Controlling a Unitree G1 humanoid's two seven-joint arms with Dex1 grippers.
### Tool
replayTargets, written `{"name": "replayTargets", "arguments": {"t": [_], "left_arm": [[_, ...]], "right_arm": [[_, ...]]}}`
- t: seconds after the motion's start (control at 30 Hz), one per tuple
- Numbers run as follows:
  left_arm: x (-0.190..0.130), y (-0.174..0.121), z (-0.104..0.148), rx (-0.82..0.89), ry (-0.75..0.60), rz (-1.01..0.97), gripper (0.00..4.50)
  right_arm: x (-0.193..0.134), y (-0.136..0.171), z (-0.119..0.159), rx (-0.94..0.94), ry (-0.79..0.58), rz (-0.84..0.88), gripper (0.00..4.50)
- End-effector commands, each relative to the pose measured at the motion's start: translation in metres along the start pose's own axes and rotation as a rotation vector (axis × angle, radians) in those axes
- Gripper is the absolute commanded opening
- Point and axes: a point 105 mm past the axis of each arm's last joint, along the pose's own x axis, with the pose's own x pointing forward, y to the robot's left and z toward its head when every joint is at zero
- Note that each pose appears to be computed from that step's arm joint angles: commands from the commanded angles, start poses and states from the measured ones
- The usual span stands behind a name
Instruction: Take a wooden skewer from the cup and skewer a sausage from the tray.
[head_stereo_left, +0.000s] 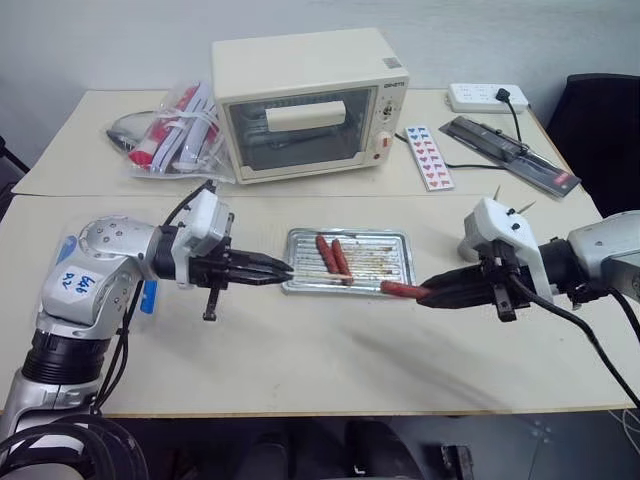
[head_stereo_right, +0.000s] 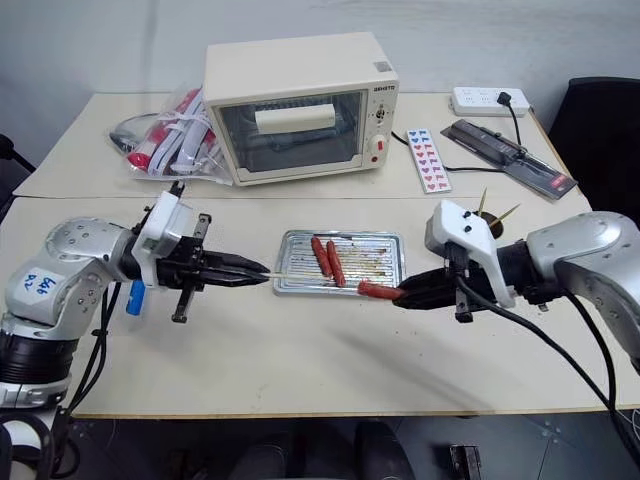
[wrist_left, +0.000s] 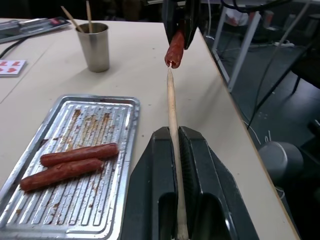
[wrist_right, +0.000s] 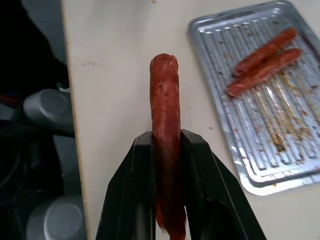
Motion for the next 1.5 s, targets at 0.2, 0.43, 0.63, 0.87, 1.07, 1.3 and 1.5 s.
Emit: {"name": "replayTargets", "arguments": {"t": [0.2,0.43,0.63,0.87,1.07,1.3,1.5], "left_arm": [[0.004,-0.010,0.005,0.029,-0.001,-0.051,0.00],[0.011,-0.009,0.008,0.038,-0.025,-0.057,0.00],[0.014,-0.008,0.011,0.045,-0.035,-0.063,0.00],[0.019,-0.006,0.012,0.055,-0.045,-0.074,0.00],[0.034,-0.006,0.017,0.074,-0.075,-0.112,0.00],[0.040,-0.005,0.017,0.082,-0.083,-0.128,0.00],[0.035,-0.001,0.010,0.071,-0.070,-0.086,0.00]], "right_arm": [[-0.004,0.012,0.019,-0.050,-0.034,0.035,0.66],[-0.001,0.015,0.022,-0.048,-0.041,0.038,0.66],[0.005,0.016,0.023,-0.045,-0.052,0.049,0.66],[0.008,0.019,0.029,-0.048,-0.073,0.070,0.66],[0.015,0.026,0.033,-0.060,-0.078,0.113,0.66],[0.020,0.030,0.036,-0.069,-0.087,0.133,0.66],[0.018,0.026,0.037,-0.067,-0.089,0.097,2.17]]}}
